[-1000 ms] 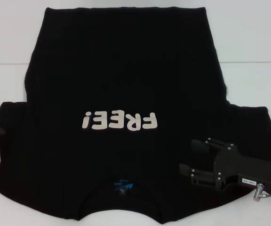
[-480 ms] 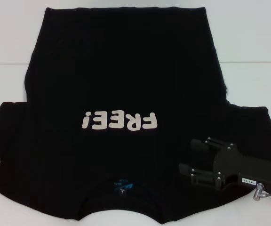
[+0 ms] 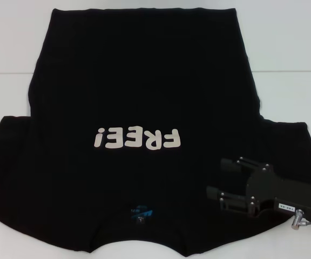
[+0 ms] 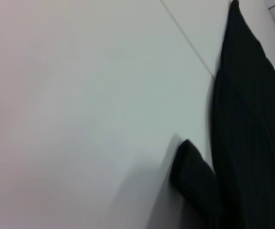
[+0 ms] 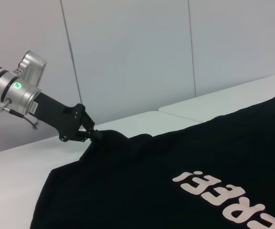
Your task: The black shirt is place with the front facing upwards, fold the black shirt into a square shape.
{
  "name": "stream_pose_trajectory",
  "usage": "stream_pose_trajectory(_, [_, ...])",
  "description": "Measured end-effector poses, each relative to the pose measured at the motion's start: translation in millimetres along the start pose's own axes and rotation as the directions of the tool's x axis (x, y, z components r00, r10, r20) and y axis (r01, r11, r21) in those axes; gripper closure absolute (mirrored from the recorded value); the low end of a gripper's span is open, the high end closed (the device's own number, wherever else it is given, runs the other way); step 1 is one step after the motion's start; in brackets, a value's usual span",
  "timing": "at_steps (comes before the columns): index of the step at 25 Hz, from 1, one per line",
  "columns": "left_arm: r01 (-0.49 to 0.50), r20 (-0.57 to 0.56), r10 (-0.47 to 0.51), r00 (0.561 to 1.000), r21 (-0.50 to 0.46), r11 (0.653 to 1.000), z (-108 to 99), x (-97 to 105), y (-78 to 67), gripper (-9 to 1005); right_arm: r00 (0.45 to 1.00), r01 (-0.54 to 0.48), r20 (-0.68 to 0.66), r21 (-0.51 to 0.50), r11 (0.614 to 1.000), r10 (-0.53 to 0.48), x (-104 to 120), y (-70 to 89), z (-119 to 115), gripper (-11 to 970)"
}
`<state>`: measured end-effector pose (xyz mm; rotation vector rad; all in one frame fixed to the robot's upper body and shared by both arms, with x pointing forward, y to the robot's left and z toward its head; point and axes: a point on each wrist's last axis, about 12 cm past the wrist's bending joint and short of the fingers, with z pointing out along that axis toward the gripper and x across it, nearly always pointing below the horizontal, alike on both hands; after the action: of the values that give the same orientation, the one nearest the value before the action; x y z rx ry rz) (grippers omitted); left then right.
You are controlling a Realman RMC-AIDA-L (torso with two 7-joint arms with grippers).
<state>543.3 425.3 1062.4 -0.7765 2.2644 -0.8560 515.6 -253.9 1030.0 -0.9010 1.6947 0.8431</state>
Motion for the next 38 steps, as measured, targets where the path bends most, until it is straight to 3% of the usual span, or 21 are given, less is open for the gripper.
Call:
stream_pose_trajectory(14, [-0.067,0.08,0.069,0.994,-0.029,0.997,-20,-28,-4.4,967,1.0,-0.001,0.001,0.003,1.0,0.001,0,-0.2,0,132])
stream_pose_trajectory(25, [-0.081,0.065,0.081,0.995,0.003,0.997,-13,-30,-17.7,966,1.0,-0.002,0.001,0.002,1.0,0.001,0,-0.1,0,133])
stream_pose_trajectory(34, [-0.055,0.095,0.053,0.994,0.025,0.998,-19,-33,-16.7,967,1.0,-0.01,0.002,-0.001,1.0,0.01,1,1.5,1,133])
stream_pose_trajectory(38, [-0.058,0.065,0.053,0.996,0.068,0.996,-14,-28,-25.1,959,1.0,-0.011,0.002,-0.002,1.0,0.011,2,1.9,1,133])
